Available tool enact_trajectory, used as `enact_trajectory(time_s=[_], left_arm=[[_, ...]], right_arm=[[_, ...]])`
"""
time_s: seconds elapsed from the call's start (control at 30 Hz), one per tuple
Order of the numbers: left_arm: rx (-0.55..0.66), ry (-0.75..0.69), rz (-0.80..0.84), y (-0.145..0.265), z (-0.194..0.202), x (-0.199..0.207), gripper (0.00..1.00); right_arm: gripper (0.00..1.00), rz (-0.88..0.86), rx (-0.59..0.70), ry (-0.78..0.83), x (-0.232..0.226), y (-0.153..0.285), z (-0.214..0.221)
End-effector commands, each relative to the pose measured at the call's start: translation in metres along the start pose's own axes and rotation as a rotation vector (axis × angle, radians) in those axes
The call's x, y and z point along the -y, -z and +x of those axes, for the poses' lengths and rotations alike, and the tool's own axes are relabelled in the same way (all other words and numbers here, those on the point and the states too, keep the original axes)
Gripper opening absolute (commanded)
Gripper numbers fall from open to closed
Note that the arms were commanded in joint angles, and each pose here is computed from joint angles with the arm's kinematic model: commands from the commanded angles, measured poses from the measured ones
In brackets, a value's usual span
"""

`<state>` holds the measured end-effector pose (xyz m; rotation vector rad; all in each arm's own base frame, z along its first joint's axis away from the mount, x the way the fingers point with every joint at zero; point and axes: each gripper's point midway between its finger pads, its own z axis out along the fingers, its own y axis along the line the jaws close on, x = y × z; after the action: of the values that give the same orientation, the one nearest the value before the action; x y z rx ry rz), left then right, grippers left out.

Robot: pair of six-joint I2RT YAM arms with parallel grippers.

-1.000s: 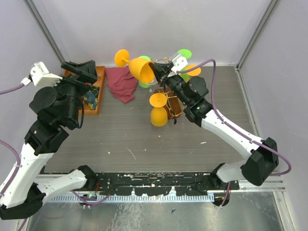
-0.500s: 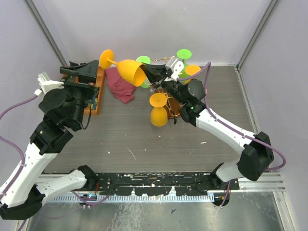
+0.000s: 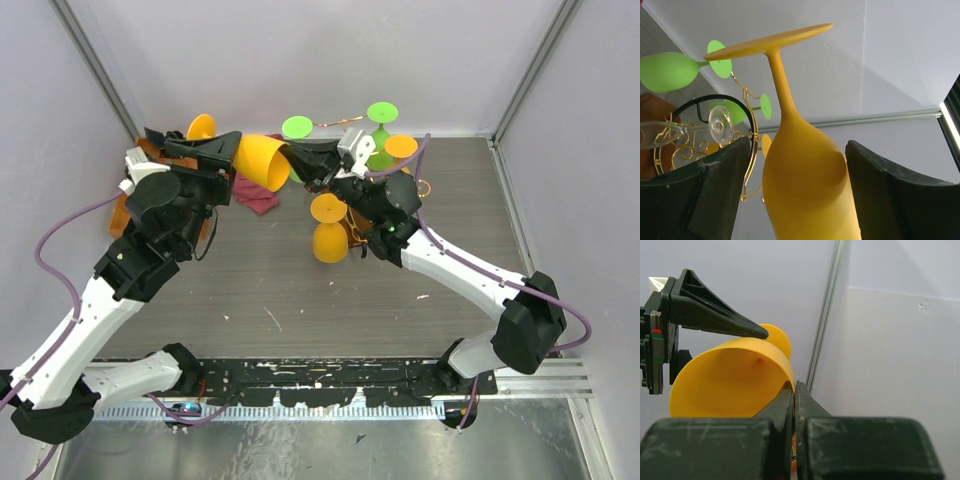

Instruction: Place the wine glass upside down on the wine glass rack

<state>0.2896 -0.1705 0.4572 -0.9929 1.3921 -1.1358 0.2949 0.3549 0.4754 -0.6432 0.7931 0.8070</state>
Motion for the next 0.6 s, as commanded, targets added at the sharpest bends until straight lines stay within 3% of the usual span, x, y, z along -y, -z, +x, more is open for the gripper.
enact_trajectory(time_s=[0.0,0.3,0.57], left_arm=[[0.035,0.053,0.029,0.004,-0.010,0.006,0.81],[0.159,0.033,0.011,0.013,-0.041,-0.001,0.65],[0.191,0.011,-0.019,0.011,-0.047,-0.010,0.64]], right_arm=[[0.01,0.008,0.091,0.011,0.000,-0.003,-0.029],[0.01,0.006,0.078,0.008,-0.002,0.000,-0.024],[0.01,-0.009,0.080,0.000,-0.008,0.000,-0.025]])
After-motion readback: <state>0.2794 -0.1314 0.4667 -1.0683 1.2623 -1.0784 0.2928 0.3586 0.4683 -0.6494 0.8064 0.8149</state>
